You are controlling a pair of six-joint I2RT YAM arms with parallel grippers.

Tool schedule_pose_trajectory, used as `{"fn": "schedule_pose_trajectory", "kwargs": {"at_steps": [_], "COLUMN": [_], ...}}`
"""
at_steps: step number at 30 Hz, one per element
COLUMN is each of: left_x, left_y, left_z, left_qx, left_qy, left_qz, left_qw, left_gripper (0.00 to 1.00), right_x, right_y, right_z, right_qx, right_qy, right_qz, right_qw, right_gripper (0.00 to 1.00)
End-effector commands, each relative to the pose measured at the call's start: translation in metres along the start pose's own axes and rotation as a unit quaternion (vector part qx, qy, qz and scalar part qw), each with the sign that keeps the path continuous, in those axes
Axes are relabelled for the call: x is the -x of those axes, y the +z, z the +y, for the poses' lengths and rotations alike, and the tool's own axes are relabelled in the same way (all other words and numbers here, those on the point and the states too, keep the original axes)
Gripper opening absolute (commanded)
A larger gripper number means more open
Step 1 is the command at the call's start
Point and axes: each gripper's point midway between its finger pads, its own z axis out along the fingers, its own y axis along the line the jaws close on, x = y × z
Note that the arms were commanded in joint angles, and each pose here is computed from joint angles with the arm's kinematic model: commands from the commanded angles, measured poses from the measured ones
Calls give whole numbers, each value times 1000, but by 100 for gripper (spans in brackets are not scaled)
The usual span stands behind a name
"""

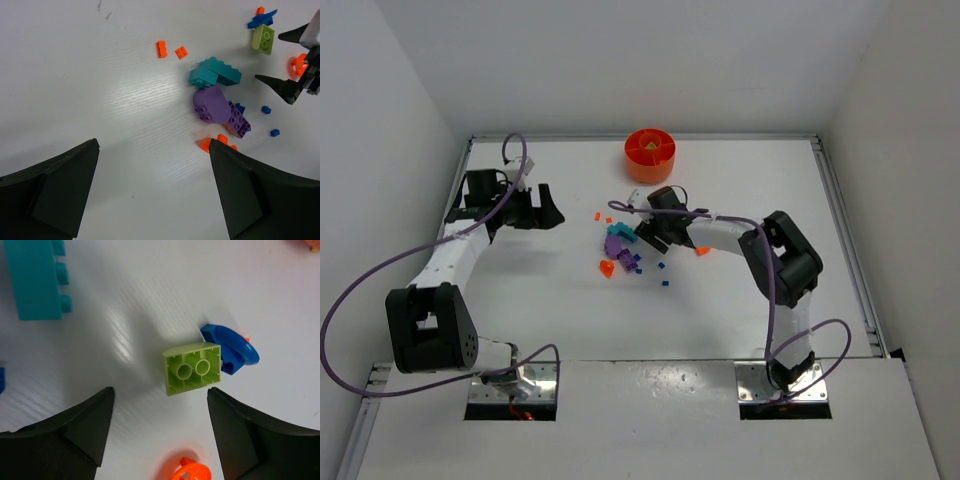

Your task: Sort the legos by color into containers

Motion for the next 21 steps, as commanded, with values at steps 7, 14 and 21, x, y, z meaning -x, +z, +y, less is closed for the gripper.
{"fn": "schedule_pose_trajectory", "kwargs": {"at_steps": [7,14,21], "left_x": [1,2,0], "left_y": [-4,-5,-3], "left_z": [5,8,9], "left_qx": [6,9,9], "left_qy": [10,8,5], "left_qz": [-12,-13,-9], "left_qw": [1000,1000,1000], "left_gripper": [98,98,98], "right_x": [11,2,-12], "right_y": [16,23,21], "right_z": [-16,-15,-25], "right_qx": [-44,-48,-63], "right_qy": [-10,-18,-21], "right_qz": [-6,12,28], "right_qw": [999,999,997], "right_gripper": [72,63,46]}}
